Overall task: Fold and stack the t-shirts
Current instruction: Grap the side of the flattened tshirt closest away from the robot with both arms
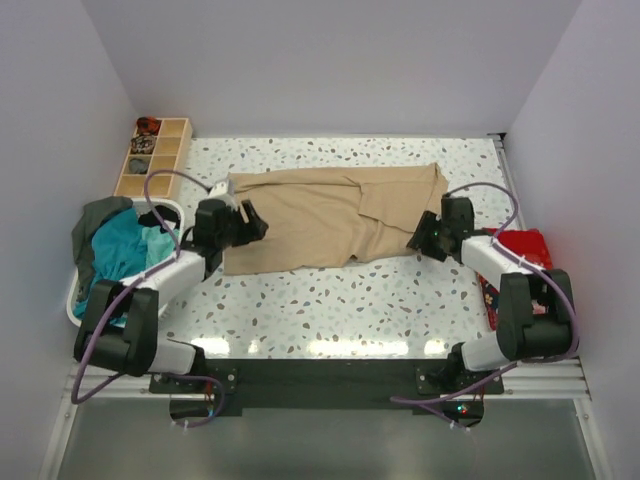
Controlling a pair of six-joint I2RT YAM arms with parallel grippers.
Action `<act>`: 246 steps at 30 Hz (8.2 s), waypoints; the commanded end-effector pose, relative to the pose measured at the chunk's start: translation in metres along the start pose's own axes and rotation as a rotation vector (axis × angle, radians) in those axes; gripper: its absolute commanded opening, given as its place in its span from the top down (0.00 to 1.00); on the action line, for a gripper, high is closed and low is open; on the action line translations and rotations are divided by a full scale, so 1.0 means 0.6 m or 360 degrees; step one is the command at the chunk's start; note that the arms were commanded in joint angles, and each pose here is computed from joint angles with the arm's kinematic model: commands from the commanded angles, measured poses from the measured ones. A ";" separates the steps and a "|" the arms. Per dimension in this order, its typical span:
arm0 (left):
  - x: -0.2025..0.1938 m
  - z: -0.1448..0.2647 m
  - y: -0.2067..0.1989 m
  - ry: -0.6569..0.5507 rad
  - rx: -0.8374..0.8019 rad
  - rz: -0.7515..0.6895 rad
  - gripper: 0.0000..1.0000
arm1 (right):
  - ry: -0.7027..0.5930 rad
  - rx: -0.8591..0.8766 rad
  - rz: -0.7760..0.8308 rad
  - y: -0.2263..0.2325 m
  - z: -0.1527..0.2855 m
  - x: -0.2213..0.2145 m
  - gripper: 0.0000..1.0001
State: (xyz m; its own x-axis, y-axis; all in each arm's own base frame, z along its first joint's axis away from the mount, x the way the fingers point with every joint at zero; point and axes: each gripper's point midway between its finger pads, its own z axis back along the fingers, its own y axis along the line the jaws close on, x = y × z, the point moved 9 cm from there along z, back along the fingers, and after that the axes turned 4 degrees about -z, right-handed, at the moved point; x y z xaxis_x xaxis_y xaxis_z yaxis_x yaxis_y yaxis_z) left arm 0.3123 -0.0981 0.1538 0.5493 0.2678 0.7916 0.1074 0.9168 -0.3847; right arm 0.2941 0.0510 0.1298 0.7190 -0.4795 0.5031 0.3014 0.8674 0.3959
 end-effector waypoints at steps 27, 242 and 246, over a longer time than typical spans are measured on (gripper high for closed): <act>-0.182 0.090 0.071 -0.0055 0.0225 0.0376 0.26 | 0.0151 0.0272 -0.0192 -0.009 -0.063 -0.063 0.84; -0.156 -0.018 -0.133 0.0447 -0.0269 -0.0485 0.27 | -0.0186 0.0078 0.0346 0.086 0.132 -0.078 0.42; -0.151 -0.021 -0.138 0.0437 -0.0287 -0.0482 0.28 | -0.0088 0.0063 0.0217 0.053 0.110 -0.118 0.46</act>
State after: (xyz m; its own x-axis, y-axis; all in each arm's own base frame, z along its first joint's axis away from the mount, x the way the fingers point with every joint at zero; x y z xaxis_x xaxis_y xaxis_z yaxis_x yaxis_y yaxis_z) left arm 0.2537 -0.1938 0.0944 0.7086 -0.1116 0.6968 0.3904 0.8845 -0.2554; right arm 0.2282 0.1152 0.2055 0.6426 -0.3394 0.6869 0.0576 0.9154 0.3985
